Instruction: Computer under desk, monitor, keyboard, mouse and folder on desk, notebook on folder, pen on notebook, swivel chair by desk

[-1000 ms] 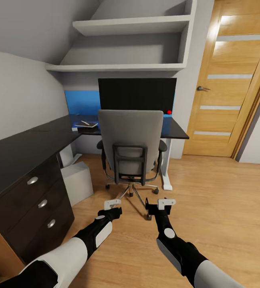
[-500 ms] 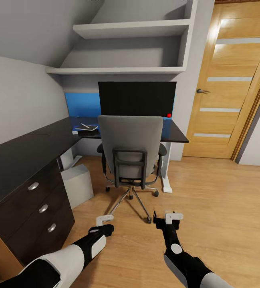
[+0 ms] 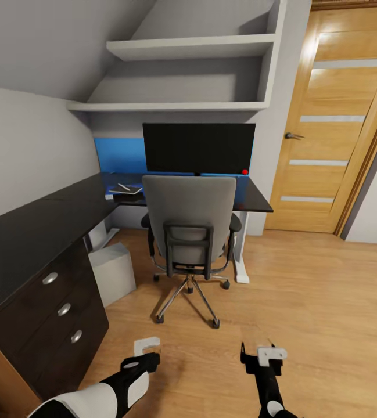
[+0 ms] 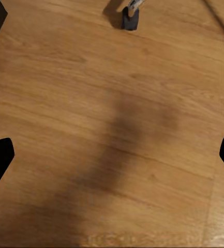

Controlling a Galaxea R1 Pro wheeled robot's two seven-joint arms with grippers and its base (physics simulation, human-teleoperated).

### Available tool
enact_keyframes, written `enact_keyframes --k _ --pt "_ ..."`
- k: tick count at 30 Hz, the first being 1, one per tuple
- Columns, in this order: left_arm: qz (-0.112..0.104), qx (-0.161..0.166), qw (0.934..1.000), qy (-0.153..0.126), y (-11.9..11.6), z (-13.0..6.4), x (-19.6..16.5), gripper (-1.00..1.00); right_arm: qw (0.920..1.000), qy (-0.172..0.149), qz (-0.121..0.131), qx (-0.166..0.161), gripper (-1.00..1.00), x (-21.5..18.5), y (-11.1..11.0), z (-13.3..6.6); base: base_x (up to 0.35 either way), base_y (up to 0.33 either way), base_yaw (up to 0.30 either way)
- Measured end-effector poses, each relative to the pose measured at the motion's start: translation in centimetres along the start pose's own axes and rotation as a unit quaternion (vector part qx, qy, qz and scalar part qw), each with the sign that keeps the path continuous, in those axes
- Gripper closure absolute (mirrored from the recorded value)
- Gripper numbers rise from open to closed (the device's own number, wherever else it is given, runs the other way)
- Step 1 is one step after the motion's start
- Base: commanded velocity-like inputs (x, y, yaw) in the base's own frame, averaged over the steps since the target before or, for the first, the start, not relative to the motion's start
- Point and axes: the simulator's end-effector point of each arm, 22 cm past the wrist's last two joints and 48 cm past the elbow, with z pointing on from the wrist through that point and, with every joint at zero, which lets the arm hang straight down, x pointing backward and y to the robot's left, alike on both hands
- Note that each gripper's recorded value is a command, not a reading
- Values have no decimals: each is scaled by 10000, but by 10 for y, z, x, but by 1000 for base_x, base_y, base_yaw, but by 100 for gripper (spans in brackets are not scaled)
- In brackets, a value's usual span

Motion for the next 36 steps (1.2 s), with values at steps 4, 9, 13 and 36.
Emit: enact_keyframes --k 4,9,13,36 --pt "34 -45 9997 244 6 -8 34 -100 9996 202 -166 97 -100 11 -14 -6 0 0 0" --pt "61 -93 9984 554 14 -22 74 -100 9968 658 -409 191 -100 40 -21 -25 0 0 0" --pt "86 -165 9971 735 27 -31 96 -100 9935 963 -561 227 -100 56 -22 -41 0 0 0" --pt "128 -489 9962 716 78 -66 92 -100 9878 1365 -709 228 -100 53 -37 -84 0 0 0"
